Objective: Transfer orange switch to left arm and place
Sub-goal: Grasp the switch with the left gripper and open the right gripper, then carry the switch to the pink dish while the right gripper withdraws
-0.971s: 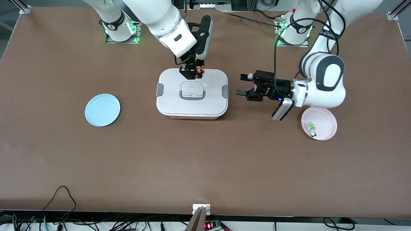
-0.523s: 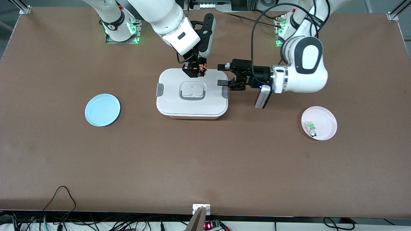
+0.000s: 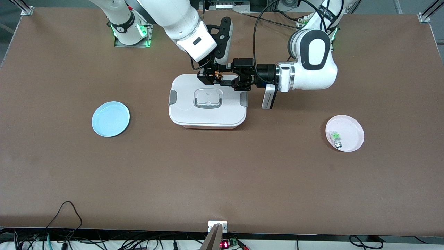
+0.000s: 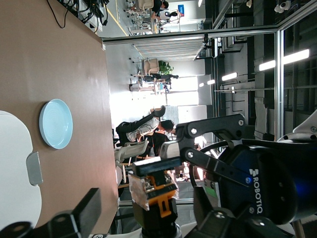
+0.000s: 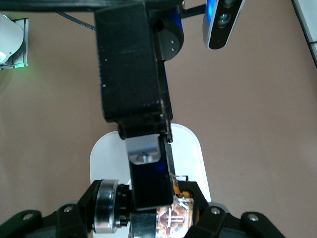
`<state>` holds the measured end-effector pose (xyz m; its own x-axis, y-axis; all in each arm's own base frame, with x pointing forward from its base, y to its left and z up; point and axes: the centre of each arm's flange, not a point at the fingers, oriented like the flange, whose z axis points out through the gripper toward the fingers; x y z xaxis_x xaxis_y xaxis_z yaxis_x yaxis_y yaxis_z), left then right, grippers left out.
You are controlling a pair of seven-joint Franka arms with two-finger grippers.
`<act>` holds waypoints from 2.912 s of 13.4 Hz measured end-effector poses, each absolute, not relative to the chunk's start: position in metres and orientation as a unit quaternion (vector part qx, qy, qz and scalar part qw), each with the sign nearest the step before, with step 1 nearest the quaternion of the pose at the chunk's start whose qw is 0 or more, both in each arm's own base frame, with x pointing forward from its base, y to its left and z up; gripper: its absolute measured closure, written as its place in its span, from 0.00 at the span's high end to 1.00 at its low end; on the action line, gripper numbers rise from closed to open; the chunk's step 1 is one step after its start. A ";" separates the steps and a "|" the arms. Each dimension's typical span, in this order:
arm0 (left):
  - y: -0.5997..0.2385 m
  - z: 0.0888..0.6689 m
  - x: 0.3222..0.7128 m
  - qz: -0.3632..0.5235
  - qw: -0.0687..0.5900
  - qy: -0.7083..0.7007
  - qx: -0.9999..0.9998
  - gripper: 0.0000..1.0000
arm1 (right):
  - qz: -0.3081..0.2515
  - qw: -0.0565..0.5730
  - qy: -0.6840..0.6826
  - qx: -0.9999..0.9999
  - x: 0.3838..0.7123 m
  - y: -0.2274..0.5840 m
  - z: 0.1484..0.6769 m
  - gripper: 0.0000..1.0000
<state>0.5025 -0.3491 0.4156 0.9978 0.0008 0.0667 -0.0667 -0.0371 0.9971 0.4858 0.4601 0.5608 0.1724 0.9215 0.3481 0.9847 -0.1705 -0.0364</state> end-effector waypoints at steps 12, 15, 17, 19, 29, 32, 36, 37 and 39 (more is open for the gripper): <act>-0.358 0.414 0.495 0.024 0.686 -0.022 0.727 0.38 | -0.112 0.125 -0.630 -0.759 0.491 0.456 0.552 0.74; -0.359 0.416 0.494 0.024 0.687 -0.024 0.726 0.36 | -0.108 0.127 -0.627 -0.761 0.491 0.458 0.548 0.85; -0.359 0.416 0.494 0.024 0.687 -0.024 0.726 0.36 | -0.105 0.129 -0.617 -0.769 0.490 0.460 0.547 1.00; -0.360 0.416 0.494 0.025 0.687 -0.025 0.726 0.36 | -0.103 0.130 -0.615 -0.771 0.489 0.461 0.546 1.00; -0.343 0.418 0.505 0.037 0.686 -0.014 0.726 0.35 | -0.082 0.122 -0.600 -0.786 0.498 0.439 0.573 1.00; -0.332 0.418 0.512 0.044 0.686 -0.007 0.727 0.35 | -0.087 0.120 -0.594 -0.791 0.504 0.431 0.578 1.00; -0.310 0.417 0.525 0.054 0.651 -0.042 0.756 0.35 | -0.091 0.114 -0.570 -0.808 0.525 0.404 0.580 1.00; -0.304 0.419 0.529 0.054 0.638 -0.055 0.766 0.35 | -0.092 0.113 -0.556 -0.818 0.532 0.394 0.581 1.00; -0.290 0.420 0.536 0.056 0.608 -0.089 0.787 0.35 | -0.091 0.111 -0.517 -0.844 0.548 0.371 0.580 1.00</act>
<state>0.5363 -0.2904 0.4202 0.9780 -0.0720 0.1958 -0.2076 -0.2438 0.9473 0.5480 0.3707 0.5805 0.4481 0.8528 0.2683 0.8932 -0.4398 -0.0938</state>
